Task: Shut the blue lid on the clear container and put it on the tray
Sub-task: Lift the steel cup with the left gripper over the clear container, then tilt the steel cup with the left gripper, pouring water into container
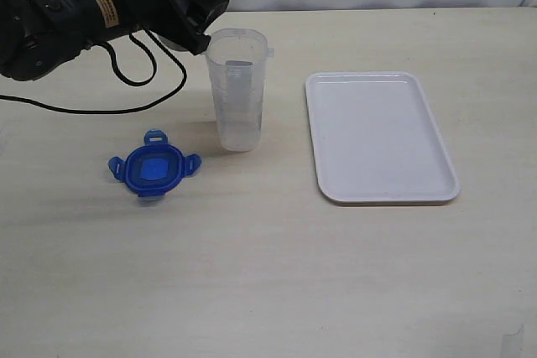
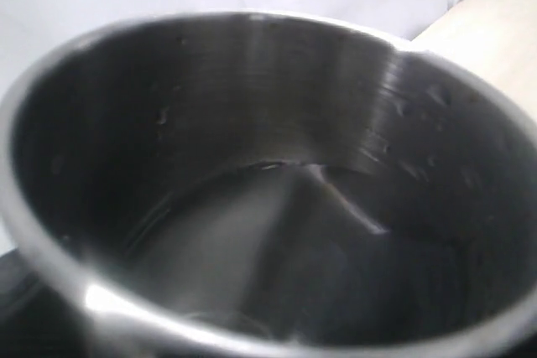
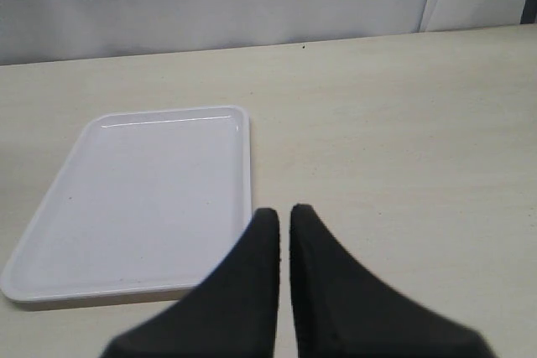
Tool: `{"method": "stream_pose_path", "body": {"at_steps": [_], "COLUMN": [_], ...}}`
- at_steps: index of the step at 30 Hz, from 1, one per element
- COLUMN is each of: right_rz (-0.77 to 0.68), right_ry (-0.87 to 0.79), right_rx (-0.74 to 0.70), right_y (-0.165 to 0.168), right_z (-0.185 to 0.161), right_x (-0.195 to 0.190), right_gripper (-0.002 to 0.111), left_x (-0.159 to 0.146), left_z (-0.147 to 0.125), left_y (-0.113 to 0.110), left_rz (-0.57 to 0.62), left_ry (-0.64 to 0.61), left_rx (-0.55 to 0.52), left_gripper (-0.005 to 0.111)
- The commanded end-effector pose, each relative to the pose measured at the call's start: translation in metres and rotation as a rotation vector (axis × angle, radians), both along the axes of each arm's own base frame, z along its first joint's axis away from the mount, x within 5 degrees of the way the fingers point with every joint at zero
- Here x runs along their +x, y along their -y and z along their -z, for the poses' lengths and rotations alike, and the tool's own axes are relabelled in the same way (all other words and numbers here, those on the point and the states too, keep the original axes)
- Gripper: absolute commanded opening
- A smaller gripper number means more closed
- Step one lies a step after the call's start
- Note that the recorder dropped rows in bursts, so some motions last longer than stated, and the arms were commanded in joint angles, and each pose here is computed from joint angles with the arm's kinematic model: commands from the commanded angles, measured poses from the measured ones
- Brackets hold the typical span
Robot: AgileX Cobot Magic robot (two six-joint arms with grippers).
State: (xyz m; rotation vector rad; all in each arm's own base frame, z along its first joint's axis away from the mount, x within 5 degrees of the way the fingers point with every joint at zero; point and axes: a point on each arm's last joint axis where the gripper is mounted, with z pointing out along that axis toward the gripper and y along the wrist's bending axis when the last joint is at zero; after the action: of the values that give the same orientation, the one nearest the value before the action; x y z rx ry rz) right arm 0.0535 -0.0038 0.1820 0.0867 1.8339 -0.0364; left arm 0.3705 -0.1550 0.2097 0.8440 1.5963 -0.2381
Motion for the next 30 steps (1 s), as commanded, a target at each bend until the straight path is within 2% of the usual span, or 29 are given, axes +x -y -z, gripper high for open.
{"method": "stream_pose_path", "body": {"at_steps": [1,9,22,30], "right_rz": [0.002,0.002,0.002,0.002], "right_ry": [0.006,0.006,0.006,0.006], "right_rx": [-0.007,-0.007,-0.007,-0.007], "right_y": [0.0002,0.0002,0.0002,0.0002], "right_z": [-0.0001,-0.0001,-0.0001,-0.0001], "right_x": [-0.0002,-0.0002,-0.0002,-0.0002], "right_gripper": [0.005,0.005,0.005,0.005], "left_x": [0.0010,0.0012,0.0012,0.0015], "left_z": [-0.0183,-0.0183,-0.0183,-0.0184], "left_y": [0.0044,0.0042,0.0042,0.0035], "left_rz": [0.043,0.056,0.095,0.101], "left_ry": [0.139,0.191,0.332,0.361], "left_rx": [-0.003,0.061,0.243,0.281], "left_gripper": [0.000,0.000,0.000,0.000]}}
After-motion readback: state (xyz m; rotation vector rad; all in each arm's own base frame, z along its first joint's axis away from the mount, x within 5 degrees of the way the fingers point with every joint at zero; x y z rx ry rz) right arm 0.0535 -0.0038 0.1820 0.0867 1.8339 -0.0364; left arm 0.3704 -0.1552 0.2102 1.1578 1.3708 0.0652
